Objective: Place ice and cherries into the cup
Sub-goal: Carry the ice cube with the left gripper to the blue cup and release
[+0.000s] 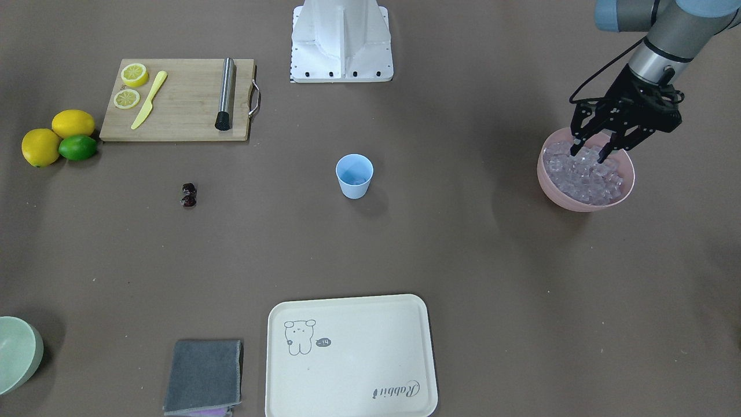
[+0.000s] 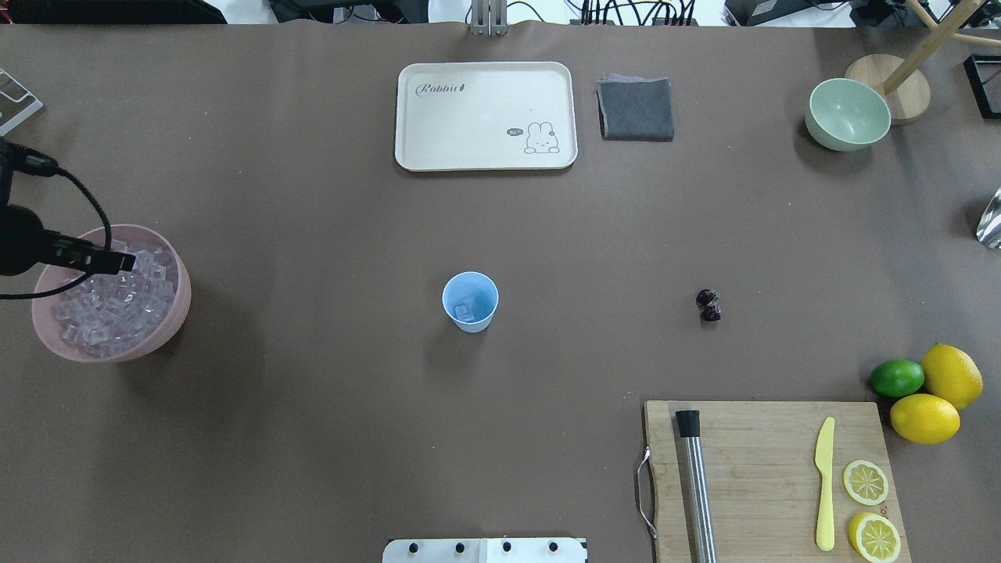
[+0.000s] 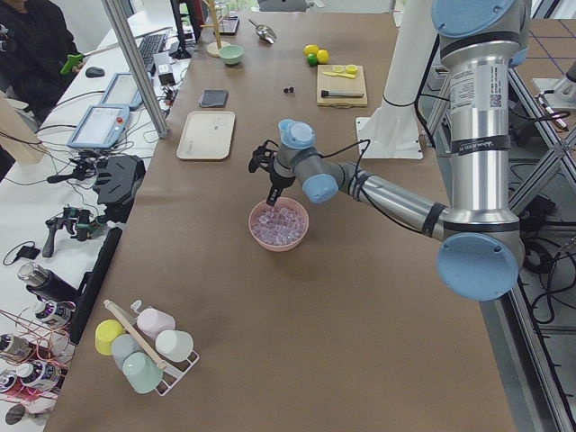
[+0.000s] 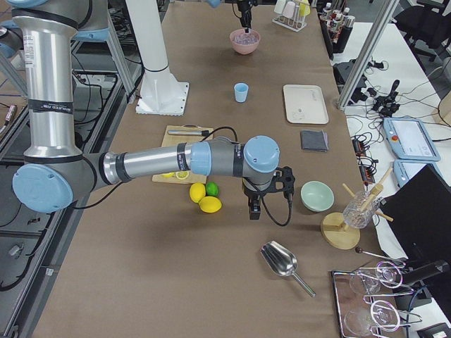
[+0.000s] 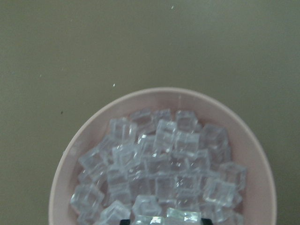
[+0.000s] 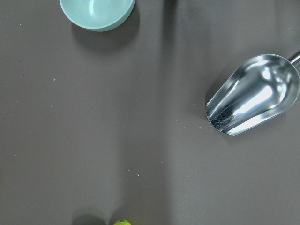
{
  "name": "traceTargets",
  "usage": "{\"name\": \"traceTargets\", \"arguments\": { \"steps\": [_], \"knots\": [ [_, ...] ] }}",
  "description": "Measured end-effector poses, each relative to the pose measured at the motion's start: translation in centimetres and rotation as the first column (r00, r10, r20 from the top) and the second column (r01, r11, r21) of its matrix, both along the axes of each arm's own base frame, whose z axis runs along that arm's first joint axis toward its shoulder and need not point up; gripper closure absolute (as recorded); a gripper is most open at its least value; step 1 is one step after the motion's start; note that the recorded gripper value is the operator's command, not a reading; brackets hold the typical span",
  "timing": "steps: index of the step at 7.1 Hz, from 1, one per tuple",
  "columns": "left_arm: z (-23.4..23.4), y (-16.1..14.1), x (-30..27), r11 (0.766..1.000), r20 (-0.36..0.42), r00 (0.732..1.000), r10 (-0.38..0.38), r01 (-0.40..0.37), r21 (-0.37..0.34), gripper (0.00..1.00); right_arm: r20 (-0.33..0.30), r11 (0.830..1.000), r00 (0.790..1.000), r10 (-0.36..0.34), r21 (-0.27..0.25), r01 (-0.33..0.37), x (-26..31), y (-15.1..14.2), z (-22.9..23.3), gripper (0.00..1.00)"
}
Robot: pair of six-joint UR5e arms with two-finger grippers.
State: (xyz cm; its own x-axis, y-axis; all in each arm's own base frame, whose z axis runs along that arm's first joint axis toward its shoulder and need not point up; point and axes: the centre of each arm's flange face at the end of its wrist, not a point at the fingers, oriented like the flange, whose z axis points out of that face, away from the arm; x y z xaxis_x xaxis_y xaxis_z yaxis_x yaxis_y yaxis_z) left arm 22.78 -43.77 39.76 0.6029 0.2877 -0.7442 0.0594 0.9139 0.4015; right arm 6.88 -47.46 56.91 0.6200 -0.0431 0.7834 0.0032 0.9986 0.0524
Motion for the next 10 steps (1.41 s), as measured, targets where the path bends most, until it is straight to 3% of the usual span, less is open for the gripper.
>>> {"name": "traceTargets", "arguments": {
  "steps": [2,5,7,10],
  "knots": [
    [-11.2,-2.3,7.0,0.998,-0.108,0.994,-0.035,0.029,-0.057,1.0,0.0,1.0,1.0,0.0,-0.003,0.0,0.0,0.0,0.2,0.0],
    [-21.6,2.3,20.4,0.995,-0.185,0.981,-0.06,0.043,-0.094,1.0,0.0,1.0,1.0,-0.001,-0.008,0.001,0.0,0.1,0.4,0.0],
    [-23.9,3.6,26.8,0.995,-0.175,0.982,-0.071,0.057,-0.086,1.0,-0.001,1.0,1.0,0.0,-0.01,0.0,0.0,0.1,0.5,0.0],
    [-23.4,4.1,29.8,0.995,-0.147,0.987,-0.07,0.058,-0.086,1.0,0.0,1.0,1.0,0.0,-0.01,0.0,0.0,0.0,0.4,0.0]
  ]
}}
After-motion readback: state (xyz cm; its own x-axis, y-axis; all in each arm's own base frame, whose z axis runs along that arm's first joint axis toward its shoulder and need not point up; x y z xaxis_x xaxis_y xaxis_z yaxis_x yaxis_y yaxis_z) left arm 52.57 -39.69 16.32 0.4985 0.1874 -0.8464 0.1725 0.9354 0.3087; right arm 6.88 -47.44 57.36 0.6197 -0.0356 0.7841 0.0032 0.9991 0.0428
